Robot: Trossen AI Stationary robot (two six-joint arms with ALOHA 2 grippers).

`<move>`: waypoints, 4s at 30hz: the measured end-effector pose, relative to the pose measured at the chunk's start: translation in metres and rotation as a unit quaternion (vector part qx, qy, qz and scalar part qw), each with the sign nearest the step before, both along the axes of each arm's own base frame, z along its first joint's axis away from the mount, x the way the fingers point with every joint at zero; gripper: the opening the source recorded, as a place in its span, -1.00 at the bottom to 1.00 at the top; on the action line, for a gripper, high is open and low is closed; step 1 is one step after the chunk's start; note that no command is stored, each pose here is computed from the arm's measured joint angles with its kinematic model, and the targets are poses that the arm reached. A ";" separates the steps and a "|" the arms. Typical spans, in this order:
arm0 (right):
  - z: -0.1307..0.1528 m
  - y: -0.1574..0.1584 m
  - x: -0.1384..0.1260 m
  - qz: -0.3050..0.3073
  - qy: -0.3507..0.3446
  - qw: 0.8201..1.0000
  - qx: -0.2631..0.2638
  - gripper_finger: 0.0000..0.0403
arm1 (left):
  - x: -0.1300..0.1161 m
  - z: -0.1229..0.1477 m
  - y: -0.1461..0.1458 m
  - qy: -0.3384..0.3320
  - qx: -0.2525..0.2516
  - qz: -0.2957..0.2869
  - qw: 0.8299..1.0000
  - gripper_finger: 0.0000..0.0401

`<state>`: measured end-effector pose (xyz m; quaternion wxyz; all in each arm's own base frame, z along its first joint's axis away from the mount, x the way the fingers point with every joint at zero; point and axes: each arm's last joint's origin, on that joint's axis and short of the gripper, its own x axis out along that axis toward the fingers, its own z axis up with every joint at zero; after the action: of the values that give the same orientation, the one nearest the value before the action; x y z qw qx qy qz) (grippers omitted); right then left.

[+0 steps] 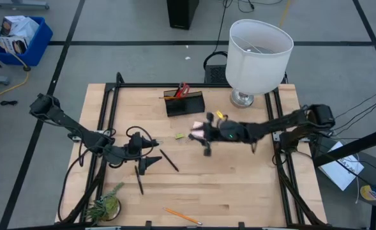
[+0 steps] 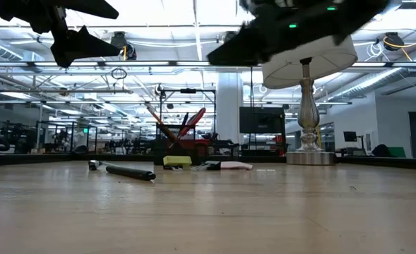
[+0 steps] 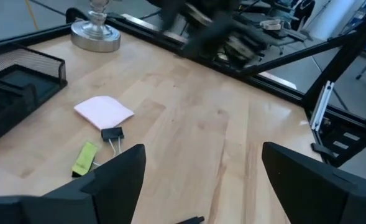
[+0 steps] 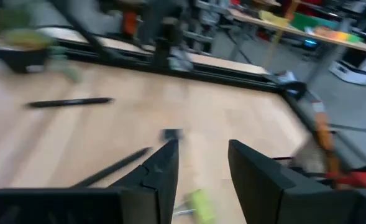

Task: Pick and place office supplies into organizer
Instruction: Put the yellow pencil into the black desk organizer

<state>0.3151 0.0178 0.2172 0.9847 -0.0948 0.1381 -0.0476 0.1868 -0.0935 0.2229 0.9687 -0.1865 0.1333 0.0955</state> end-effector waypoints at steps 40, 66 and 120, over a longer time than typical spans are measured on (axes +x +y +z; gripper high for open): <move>-0.062 0.055 -0.069 0.045 -0.019 0.993 0.108 -0.35 | 0.022 -0.106 -0.127 0.035 -0.007 -0.241 0.970 0.11; -0.063 0.053 -0.069 0.030 -0.018 0.994 0.103 -0.35 | 0.049 -0.158 -0.157 0.078 0.149 -0.242 0.956 0.11; -0.066 0.040 -0.095 -0.132 -0.133 0.976 0.112 -0.46 | 0.097 -0.150 -0.102 0.035 0.037 -0.040 0.998 -0.91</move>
<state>0.2198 0.0576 0.1510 0.9837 0.0425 0.0211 -0.1735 0.2840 -0.1957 0.0734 0.9727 -0.1416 0.1709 0.0682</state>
